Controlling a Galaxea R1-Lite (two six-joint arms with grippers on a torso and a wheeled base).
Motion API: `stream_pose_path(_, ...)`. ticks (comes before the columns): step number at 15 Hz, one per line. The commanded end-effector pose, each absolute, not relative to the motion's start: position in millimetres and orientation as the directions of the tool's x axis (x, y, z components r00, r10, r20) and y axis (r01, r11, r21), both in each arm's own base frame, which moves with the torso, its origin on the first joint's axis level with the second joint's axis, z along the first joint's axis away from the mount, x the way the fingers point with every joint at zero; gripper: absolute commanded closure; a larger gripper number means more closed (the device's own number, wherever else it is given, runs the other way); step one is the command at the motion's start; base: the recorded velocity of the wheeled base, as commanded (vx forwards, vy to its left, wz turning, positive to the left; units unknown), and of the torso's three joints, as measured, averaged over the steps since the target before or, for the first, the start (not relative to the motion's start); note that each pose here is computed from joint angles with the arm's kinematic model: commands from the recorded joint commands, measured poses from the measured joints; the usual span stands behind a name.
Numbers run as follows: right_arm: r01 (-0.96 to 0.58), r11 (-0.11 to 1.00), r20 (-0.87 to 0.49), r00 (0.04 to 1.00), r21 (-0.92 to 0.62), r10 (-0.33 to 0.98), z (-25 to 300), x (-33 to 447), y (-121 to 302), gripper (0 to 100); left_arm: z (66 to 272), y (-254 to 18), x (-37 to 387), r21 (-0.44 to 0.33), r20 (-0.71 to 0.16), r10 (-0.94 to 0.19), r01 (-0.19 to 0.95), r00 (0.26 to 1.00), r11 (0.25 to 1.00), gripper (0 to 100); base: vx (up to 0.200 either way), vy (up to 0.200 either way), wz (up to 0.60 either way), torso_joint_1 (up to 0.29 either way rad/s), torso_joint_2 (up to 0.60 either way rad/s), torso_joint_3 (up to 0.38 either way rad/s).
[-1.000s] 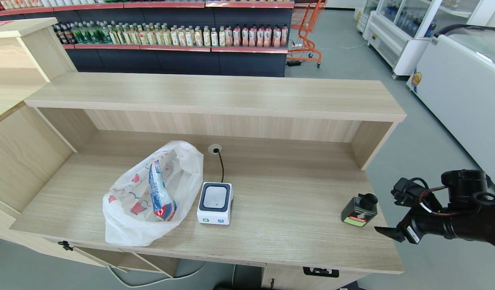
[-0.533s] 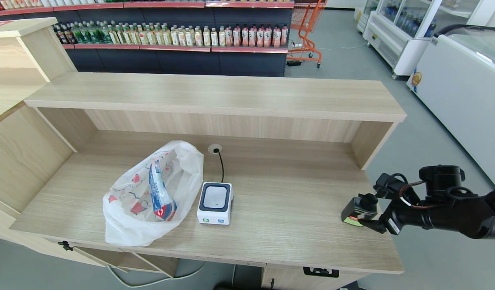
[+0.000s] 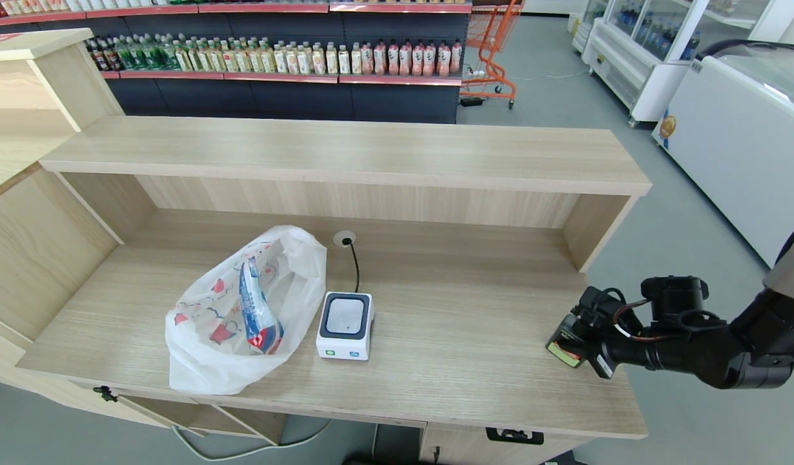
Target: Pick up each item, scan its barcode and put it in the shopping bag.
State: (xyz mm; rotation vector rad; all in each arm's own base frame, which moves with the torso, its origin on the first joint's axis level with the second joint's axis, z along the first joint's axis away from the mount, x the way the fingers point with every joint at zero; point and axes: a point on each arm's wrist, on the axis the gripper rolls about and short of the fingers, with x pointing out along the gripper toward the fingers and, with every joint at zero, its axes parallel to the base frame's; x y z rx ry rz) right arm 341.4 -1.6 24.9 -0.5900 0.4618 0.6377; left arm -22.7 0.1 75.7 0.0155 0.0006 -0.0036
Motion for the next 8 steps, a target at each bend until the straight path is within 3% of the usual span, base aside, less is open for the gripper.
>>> stream_pose_path(1, -0.663, 0.650, -0.556, 0.720, -0.372, 0.416, 24.4, 342.1, -1.1, 100, 75.7, 0.1, -22.7, 0.015, 0.000, -0.003, 0.003, 1.000, 1.000, 0, 0.000, 0.000, 0.00, 0.000, 0.00, 0.000)
stream_pose_path(6, -0.460, 0.697, -0.345, 0.885, -0.549, 0.312, 95.9, 285.8, -33.2, 100, 75.7, 0.1, -22.7, 0.015, 0.000, -0.003, 0.003, 1.000, 1.000, 0, 0.000, 0.000, 0.00, 0.000, 0.00, 0.000)
stream_pose_path(8, -0.455, 0.618, -0.307, 0.890, -0.641, 0.336, 106.7, 257.4, -43.1, 100, 75.7, 0.1, -22.7, 0.015, 0.000, -0.003, 0.003, 1.000, 1.000, 0, 0.000, 0.000, 0.00, 0.000, 0.00, 0.000)
